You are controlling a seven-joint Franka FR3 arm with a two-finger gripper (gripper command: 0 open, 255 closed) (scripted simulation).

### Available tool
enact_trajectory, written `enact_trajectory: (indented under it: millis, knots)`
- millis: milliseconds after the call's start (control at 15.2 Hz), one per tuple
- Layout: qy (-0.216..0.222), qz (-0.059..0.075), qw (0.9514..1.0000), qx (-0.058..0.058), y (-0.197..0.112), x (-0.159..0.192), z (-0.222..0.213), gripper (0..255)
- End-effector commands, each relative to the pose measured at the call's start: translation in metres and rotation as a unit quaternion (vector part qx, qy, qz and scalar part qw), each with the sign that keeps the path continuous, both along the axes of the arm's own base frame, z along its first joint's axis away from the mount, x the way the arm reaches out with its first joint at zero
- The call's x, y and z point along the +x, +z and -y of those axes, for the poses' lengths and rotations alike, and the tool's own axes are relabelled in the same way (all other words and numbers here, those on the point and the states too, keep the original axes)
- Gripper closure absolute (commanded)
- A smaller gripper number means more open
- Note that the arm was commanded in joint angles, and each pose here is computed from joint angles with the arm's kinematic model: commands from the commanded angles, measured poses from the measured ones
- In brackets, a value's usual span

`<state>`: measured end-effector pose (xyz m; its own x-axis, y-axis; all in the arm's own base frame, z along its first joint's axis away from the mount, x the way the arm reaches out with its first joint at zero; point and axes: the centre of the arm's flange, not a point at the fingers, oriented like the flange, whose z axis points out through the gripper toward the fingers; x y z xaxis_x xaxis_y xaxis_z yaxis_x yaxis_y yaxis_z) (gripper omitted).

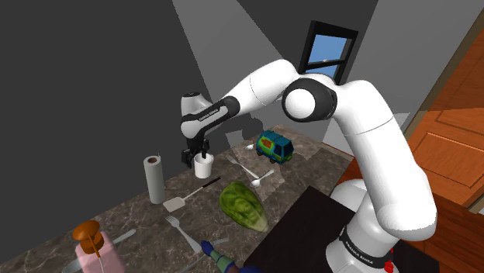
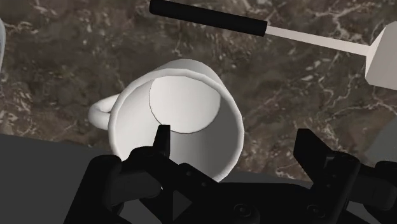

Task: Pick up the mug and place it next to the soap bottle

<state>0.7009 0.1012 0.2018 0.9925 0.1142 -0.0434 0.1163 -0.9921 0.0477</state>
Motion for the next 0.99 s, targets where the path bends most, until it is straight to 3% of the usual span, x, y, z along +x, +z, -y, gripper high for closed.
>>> enact_trajectory:
  millis: [0,198,726,792,924]
  knots:
    - [0.0,0.0,1.0,0.0,-0.01,0.0,0.0,0]
    - [0.0,0.0,1.0,0.0,-0.024,-0.001,0.0,0]
    - [0.0,0.0,1.0,0.0,-0.024,-0.001,0.0,0]
    - [0.0,0.0,1.0,0.0,-0.024,-0.001,0.0,255]
    - [0.0,0.0,1.0,0.0,-0.024,-0.001,0.0,255]
